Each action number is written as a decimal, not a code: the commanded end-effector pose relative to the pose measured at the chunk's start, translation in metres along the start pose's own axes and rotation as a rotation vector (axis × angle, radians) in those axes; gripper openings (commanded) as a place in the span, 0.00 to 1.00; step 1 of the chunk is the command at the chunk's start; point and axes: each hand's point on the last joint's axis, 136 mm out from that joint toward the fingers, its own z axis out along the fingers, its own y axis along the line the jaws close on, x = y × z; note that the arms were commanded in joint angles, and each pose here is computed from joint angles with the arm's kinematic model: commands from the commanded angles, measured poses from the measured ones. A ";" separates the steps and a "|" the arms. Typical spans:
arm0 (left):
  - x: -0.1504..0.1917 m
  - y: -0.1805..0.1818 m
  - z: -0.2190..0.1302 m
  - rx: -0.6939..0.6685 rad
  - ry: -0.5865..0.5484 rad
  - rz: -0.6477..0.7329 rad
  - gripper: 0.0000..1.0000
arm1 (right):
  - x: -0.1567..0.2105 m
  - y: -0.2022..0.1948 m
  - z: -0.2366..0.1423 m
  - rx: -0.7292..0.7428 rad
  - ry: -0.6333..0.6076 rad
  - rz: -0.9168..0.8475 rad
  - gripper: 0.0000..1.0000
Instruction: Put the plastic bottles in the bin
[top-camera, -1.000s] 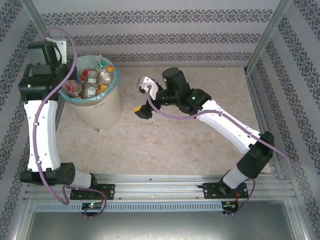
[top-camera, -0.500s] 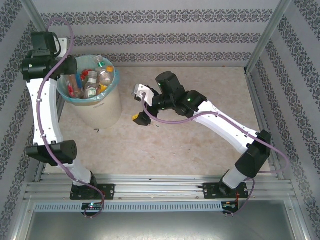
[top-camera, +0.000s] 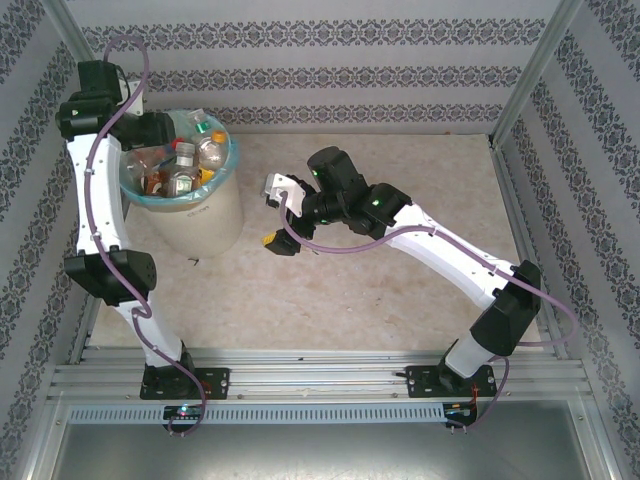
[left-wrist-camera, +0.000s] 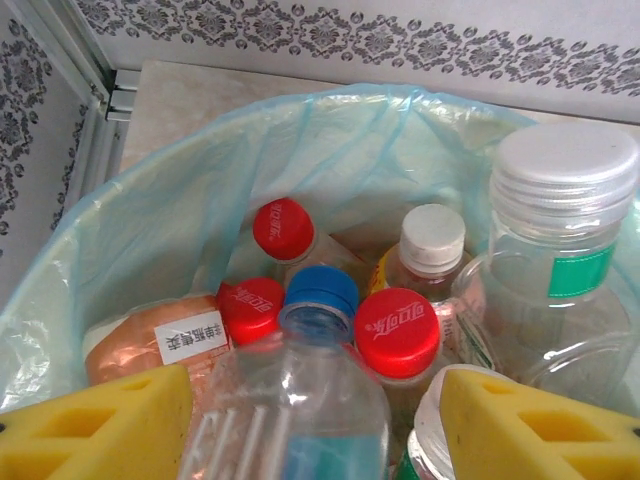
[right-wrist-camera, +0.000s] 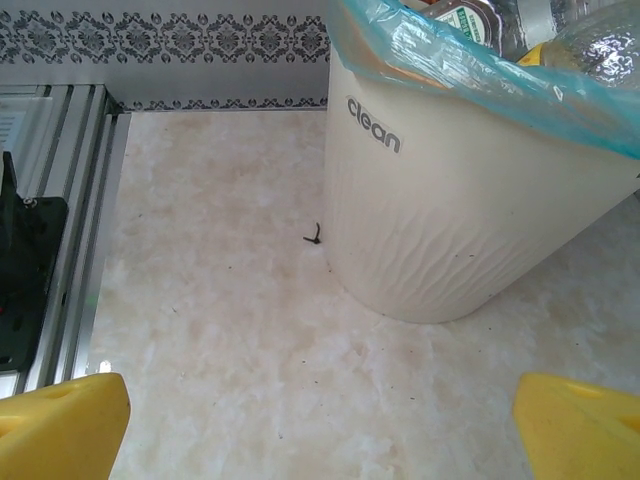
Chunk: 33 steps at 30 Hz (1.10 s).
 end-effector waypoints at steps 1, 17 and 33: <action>-0.005 -0.004 -0.017 0.027 -0.033 -0.043 0.63 | 0.002 0.004 0.006 -0.006 0.016 -0.015 0.98; 0.030 -0.019 -0.050 0.088 -0.142 -0.092 0.37 | 0.009 0.004 0.012 -0.006 0.039 -0.007 0.98; 0.045 -0.028 -0.059 0.140 -0.214 -0.133 0.22 | 0.001 0.003 0.021 -0.019 0.033 0.040 0.98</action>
